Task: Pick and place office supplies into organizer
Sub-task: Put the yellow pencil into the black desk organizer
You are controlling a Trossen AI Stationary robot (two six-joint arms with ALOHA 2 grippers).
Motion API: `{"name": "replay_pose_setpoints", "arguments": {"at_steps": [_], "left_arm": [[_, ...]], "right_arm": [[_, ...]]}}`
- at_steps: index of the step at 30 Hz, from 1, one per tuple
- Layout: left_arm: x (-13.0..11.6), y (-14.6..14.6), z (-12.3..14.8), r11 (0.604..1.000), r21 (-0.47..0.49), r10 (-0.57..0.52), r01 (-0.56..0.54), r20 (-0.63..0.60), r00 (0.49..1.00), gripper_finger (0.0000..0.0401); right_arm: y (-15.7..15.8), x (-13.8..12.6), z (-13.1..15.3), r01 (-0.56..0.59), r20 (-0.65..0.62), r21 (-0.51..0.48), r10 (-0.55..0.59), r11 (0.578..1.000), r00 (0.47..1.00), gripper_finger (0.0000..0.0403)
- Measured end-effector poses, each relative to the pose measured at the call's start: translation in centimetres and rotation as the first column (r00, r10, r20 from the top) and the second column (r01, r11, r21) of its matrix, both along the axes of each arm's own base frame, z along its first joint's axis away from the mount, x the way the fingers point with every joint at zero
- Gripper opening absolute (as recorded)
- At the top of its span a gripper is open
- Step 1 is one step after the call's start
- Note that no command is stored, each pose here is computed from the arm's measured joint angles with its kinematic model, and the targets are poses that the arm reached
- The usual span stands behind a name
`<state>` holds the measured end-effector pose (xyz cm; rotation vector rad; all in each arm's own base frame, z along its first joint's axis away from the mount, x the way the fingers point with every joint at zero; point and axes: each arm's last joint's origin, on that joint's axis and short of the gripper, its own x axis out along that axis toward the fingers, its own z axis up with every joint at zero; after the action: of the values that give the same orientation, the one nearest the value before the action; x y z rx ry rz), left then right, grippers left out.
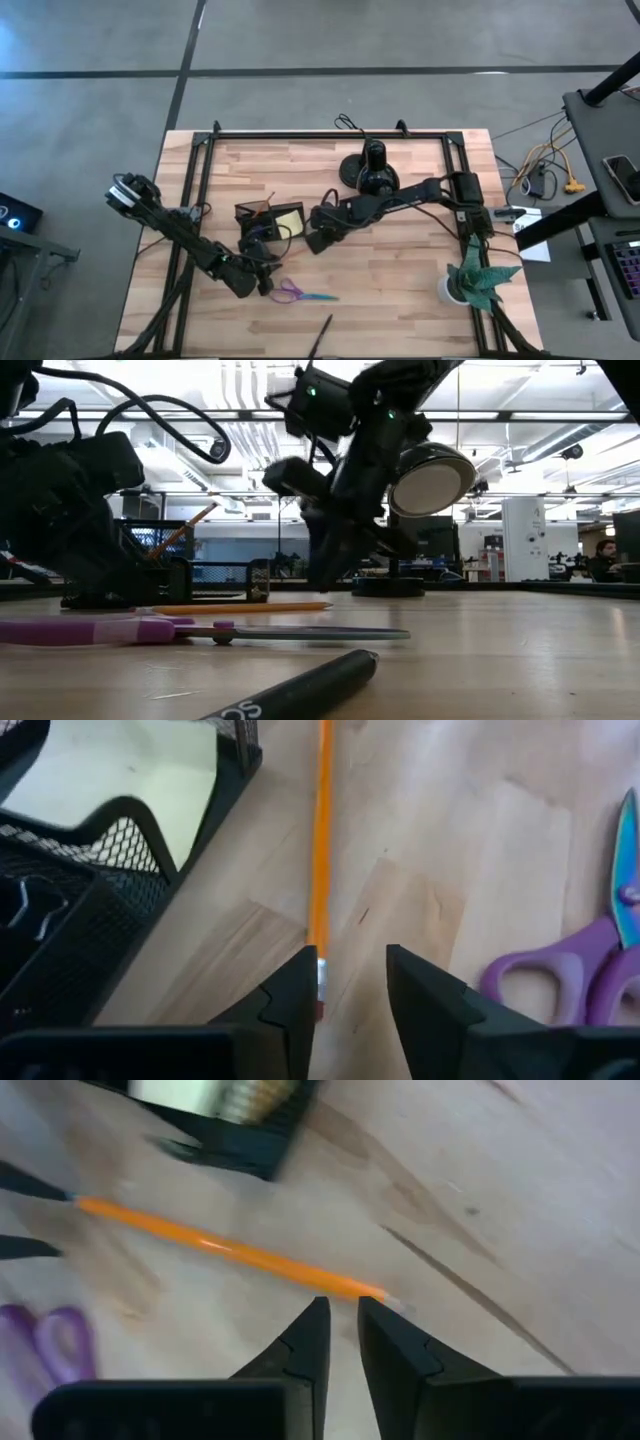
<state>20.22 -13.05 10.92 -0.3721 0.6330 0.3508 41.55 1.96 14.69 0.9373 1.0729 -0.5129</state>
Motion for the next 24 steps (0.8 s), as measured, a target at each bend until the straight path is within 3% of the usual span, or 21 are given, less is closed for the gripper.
{"name": "replay_pose_setpoints", "arguments": {"at_steps": [9,24], "left_arm": [[-0.04,0.42,-0.23,1.0,0.001,0.01,-0.01,-0.036,0.999,0.0105],[-0.01,0.46,-0.28,1.0,-0.015,-0.002,0.001,-0.05,0.999,0.0105]], "right_arm": [[-0.26,-0.07,-1.0,0.037,0.053,0.039,-0.039,0.999,0.998,0.0032],[-0.46,-0.22,-1.24,0.067,0.032,0.0,-0.067,0.998,0.997,0.0033]]}}
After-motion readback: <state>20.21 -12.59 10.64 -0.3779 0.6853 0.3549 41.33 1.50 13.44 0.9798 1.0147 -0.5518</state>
